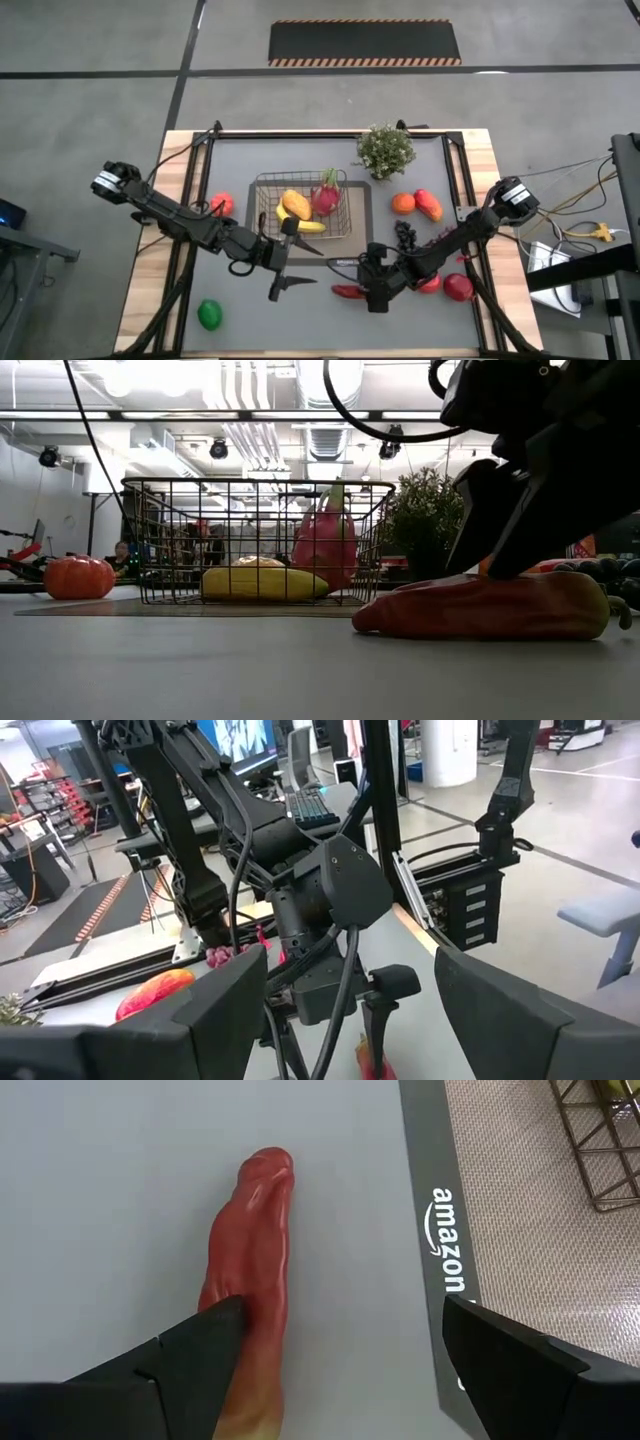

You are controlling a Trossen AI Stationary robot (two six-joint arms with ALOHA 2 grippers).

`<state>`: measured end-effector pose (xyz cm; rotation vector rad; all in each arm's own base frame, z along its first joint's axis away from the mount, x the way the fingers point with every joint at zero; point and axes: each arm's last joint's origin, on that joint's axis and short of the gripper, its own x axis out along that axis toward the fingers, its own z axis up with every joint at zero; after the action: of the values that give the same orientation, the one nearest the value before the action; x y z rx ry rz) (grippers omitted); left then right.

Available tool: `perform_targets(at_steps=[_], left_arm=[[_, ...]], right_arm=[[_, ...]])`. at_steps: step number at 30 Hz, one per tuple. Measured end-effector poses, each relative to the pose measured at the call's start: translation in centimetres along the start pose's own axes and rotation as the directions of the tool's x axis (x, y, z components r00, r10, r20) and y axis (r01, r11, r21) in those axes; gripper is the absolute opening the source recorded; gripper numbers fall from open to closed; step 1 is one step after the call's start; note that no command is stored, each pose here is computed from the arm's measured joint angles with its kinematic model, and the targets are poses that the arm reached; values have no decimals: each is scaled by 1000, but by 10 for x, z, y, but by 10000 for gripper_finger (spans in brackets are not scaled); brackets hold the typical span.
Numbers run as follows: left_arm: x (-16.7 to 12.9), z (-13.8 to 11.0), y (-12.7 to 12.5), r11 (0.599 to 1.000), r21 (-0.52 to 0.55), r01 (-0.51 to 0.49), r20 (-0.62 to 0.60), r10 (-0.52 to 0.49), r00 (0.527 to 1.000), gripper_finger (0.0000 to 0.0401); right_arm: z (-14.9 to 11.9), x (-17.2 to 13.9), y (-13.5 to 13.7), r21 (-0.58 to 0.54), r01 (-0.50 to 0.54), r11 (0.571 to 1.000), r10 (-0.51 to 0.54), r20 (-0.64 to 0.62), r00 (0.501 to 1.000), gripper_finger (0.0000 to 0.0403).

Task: Build produce basket
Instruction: Put the chili pepper into the wire basket

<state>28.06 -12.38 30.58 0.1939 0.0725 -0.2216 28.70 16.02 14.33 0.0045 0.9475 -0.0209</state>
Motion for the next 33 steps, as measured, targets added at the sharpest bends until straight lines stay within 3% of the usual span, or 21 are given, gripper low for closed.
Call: perform_targets(at_steps=[13,24,28,33], left_arm=[[0,1,0,1000,-1,-1,3,1,1000,270],[0,0,0,1000,-26,-1,2,1,1000,270],[0,0,0,1000,-27,0,2,0,1000,270],[0,0,0,1000,-27,-1,3,1,1000,270]], right_arm=[[10,-30,3,50,-108,993,107,30,994,327],[-13,3,15,27,-84,996,86,-83,993,324],[-14,4,16,29,-86,996,88,-78,993,280],[-13,4,16,20,-90,996,91,-69,993,176]])
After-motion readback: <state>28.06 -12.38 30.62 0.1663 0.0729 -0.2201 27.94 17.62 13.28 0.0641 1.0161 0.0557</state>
